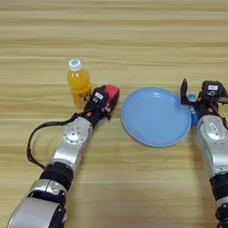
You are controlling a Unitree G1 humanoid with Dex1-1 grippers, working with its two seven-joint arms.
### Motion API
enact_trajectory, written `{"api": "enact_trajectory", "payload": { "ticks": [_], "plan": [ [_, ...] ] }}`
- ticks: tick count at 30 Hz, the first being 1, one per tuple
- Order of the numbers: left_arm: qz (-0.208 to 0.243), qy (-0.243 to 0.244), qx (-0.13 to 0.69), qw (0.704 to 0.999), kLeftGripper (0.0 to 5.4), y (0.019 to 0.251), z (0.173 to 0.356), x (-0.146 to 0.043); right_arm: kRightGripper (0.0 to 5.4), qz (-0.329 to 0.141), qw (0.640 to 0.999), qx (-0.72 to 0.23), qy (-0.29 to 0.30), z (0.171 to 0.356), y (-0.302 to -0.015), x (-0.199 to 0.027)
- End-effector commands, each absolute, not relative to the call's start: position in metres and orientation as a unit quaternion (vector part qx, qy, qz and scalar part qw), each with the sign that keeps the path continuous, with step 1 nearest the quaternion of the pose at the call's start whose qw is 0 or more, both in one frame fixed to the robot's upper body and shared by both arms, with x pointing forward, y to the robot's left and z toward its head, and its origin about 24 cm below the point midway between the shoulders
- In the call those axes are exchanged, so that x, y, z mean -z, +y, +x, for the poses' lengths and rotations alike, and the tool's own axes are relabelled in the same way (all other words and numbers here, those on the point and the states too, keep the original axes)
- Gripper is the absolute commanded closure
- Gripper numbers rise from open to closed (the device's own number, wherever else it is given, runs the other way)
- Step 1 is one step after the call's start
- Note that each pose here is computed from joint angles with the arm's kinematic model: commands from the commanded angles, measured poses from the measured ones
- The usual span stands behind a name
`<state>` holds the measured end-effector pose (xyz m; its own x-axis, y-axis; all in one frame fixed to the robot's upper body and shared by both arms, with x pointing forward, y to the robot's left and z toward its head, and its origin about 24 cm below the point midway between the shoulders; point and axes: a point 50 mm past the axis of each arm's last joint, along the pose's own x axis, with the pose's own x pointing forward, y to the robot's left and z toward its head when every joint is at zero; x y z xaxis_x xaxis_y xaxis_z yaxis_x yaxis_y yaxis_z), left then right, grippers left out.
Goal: Move the objects on the table
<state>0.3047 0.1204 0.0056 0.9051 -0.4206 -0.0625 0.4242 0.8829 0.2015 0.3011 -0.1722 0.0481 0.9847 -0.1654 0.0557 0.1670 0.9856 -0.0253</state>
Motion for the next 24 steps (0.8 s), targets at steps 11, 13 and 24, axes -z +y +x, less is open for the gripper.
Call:
{"api": "enact_trajectory", "payload": {
  "ticks": [11,13,24],
  "plan": [
    [0.097,0.011,0.210,0.973,1.74,0.120,0.307,-0.001,0.00,-0.019,0.996,0.085,-0.031,0.302,-0.176,-0.051],
    [0.090,0.006,0.214,0.973,1.60,0.118,0.307,-0.002,0.00,-0.019,0.996,0.086,-0.032,0.302,-0.177,-0.051],
    [0.078,-0.009,0.223,0.972,0.63,0.112,0.304,-0.004,0.00,-0.023,0.995,0.092,-0.027,0.290,-0.182,-0.047]
  ]
}}
